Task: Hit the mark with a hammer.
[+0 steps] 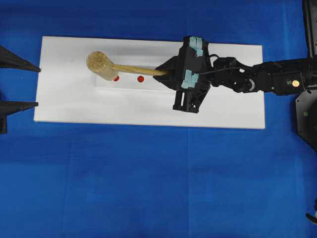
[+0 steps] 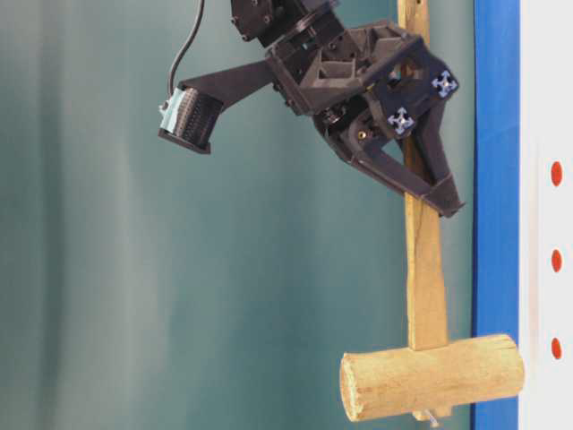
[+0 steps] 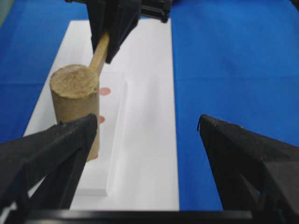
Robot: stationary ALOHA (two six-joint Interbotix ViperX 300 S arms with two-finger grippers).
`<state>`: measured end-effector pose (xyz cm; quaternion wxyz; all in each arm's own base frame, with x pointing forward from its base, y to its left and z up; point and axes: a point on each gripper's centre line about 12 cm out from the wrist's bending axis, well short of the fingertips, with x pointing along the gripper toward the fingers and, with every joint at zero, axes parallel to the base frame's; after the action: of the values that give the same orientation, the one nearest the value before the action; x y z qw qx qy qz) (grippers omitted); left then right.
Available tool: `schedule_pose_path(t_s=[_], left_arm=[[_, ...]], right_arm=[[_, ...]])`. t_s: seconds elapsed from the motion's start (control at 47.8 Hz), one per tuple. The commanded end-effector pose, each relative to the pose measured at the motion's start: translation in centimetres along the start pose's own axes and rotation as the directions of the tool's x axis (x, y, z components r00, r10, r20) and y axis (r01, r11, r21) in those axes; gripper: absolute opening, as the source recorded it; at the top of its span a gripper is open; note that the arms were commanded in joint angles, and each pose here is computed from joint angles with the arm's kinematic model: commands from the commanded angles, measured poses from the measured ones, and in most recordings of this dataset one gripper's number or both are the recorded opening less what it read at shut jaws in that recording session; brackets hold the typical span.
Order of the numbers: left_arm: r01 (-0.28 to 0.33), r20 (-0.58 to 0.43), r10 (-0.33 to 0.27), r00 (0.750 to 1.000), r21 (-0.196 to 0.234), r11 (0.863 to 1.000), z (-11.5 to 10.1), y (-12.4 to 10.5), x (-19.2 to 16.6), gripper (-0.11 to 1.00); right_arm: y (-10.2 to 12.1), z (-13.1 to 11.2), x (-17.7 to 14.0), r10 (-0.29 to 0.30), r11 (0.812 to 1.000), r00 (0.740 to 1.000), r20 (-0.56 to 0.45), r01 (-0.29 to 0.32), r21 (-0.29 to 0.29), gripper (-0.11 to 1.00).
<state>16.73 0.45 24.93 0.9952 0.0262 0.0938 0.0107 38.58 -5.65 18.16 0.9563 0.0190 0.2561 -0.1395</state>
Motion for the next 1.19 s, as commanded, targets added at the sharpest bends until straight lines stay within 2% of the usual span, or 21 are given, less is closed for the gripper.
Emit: schedule_pose_path(t_s=[0.0, 0.105, 0.209, 0.293, 0.376, 0.753, 1.045, 1.171], left_arm=[[-0.002, 0.009, 0.002, 1.000, 0.003, 1.000, 0.4, 0.1, 0.1, 0.88], [-0.002, 0.011, 0.002, 1.000, 0.001, 1.000, 0.5, 0.1, 0.1, 0.88], [-0.002, 0.009, 0.002, 1.000, 0.003, 1.000, 0.5, 0.1, 0.1, 0.88], [-0.002, 0.011, 0.002, 1.000, 0.003, 1.000, 0.5, 0.1, 0.1, 0.88], [-0.003, 0.018, 0.003, 1.000, 0.001, 1.000, 0.6, 0.1, 0.1, 0.88], [-0.003, 0.018, 0.003, 1.000, 0.001, 1.000, 0.6, 0.1, 0.1, 0.88], [-0.003, 0.020, 0.003, 1.000, 0.001, 1.000, 0.6, 0.1, 0.1, 0.87], [-0.003, 0.015, 0.003, 1.000, 0.003, 1.000, 0.5, 0.1, 0.1, 0.87]], right_arm=[[-0.2, 1.7, -0.9, -0.005, 1.000, 0.999, 0.054, 0.005, 0.011, 0.02], [-0.2, 1.1, -0.7, -0.006, 1.000, 0.999, 0.036, 0.005, 0.014, 0.02], [0.0, -1.0, 0.4, -0.002, 1.000, 0.999, -0.034, 0.003, 0.028, 0.02], [0.0, -2.7, 1.2, -0.003, 0.998, 0.995, -0.095, 0.009, 0.060, 0.02], [-0.1, -3.3, 1.2, -0.006, 0.997, 0.994, -0.112, 0.014, 0.070, 0.02], [-0.6, -1.3, -0.4, -0.025, 0.998, 0.999, -0.032, 0.027, 0.061, 0.02], [-1.1, 1.9, -4.6, -0.043, 0.998, 0.992, 0.120, 0.036, 0.060, 0.02], [-1.3, 2.1, -5.8, -0.048, 0.997, 0.988, 0.146, 0.039, 0.062, 0.02]])
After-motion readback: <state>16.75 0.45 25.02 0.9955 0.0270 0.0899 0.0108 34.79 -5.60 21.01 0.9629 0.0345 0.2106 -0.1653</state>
